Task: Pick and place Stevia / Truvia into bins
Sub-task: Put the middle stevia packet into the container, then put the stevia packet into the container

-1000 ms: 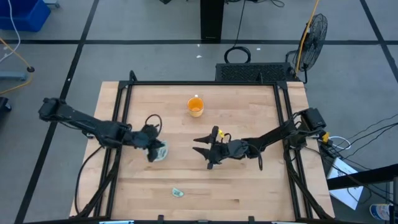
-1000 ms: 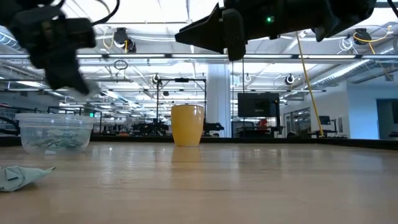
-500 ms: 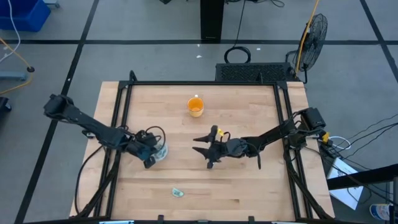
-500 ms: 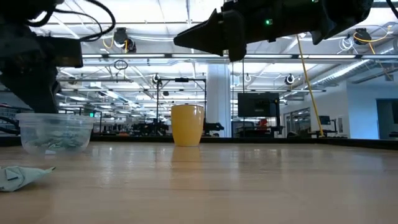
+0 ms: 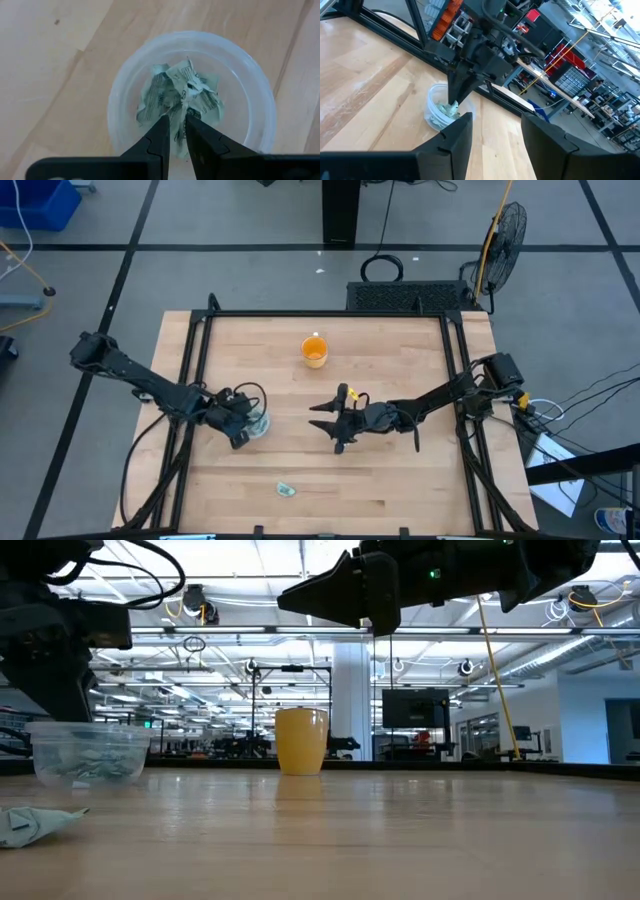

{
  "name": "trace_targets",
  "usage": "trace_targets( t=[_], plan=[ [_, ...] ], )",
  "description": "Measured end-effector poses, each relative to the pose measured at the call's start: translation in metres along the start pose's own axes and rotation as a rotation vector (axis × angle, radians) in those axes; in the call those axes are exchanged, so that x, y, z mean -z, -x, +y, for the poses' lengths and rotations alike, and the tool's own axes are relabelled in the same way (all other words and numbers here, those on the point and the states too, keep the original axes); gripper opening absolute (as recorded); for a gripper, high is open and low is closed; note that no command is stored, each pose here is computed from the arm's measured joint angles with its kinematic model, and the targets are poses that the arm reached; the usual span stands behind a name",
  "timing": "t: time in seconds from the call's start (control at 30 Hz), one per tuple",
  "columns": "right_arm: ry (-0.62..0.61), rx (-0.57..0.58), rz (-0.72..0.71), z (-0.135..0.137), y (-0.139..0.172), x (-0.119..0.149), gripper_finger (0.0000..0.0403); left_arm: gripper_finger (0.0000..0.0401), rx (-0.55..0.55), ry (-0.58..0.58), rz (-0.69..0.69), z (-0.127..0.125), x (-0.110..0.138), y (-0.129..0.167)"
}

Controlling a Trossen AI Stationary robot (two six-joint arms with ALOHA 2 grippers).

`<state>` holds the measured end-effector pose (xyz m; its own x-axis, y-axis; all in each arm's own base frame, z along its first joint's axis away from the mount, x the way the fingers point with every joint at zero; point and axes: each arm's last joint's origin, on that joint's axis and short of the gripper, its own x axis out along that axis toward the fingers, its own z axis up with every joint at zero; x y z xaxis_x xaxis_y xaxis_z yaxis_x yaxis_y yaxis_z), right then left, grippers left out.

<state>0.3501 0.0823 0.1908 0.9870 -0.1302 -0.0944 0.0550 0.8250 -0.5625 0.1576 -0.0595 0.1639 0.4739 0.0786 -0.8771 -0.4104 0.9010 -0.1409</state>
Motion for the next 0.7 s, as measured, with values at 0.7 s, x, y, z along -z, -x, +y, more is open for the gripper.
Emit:
trace_targets(
  t=[0.7],
  plan=[
    [-0.189, -0.438, -0.15, 0.011, 0.002, 0.0, 0.0164, 0.0065, 0.353, -0.099, -0.376, -0.022, -0.023, 0.038]
  ],
)
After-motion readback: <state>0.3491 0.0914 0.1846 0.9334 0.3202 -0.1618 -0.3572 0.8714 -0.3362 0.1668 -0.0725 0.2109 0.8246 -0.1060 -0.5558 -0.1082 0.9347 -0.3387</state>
